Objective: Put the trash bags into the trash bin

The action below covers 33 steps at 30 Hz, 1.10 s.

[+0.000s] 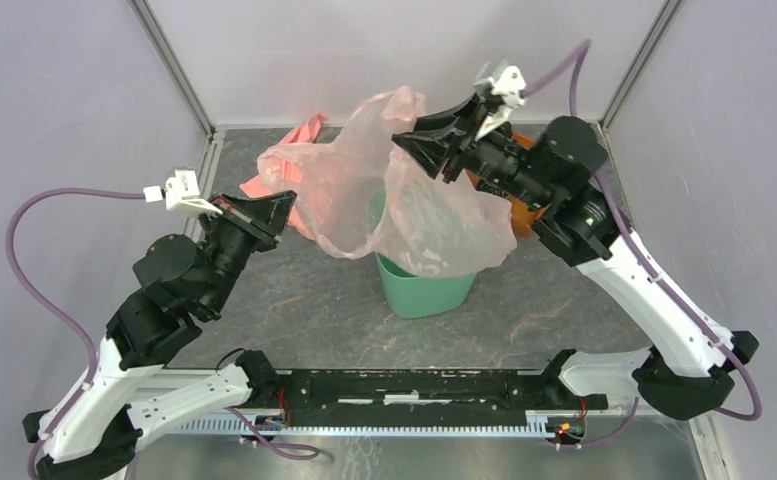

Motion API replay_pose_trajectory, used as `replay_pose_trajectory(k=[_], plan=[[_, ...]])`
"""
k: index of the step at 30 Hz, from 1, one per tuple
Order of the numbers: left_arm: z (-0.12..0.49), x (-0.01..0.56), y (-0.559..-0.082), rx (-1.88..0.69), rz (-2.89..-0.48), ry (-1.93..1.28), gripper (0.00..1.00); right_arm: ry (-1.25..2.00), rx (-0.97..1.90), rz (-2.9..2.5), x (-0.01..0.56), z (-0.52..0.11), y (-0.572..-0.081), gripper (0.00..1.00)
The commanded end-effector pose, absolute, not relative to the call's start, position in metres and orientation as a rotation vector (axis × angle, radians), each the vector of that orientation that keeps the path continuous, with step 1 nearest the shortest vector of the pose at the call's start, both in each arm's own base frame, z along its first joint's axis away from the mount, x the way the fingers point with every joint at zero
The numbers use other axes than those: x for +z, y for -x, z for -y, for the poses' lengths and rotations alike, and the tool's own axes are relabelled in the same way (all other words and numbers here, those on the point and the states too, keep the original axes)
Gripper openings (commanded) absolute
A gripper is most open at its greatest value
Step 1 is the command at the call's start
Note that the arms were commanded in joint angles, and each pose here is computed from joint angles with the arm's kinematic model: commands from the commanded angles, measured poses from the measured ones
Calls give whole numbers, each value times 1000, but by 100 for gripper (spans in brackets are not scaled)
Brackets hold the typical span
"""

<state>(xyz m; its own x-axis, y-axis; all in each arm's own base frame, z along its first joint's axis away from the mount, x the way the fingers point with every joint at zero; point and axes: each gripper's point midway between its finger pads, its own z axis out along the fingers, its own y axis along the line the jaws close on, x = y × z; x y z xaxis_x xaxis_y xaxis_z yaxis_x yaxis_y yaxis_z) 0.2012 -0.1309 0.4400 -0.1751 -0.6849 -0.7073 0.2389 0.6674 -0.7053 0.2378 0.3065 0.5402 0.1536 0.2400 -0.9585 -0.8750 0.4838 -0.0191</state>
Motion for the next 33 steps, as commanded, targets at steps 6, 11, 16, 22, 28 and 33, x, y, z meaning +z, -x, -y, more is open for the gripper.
replay_pose_trajectory(k=[6, 11, 16, 22, 28, 33], plan=[[108, 430, -208, -782, -1500, 505, 2, 579, 730, -1365, 512, -255, -239, 75], [114, 430, -212, -770, -1510, 489, 2, 556, 708, -1336, 512, -224, -214, 93], [116, 430, -215, -754, -1515, 486, 2, 551, 696, -1324, 512, -203, -195, 98], [113, 432, -217, -723, -1515, 497, 2, 767, 771, -1269, 486, -210, -157, 98], [111, 435, -219, -711, -1509, 501, 2, 905, 791, -1274, 449, -203, -129, 98], [113, 435, -219, -712, -1511, 493, 2, 864, 557, -1498, 390, -181, -164, 98]])
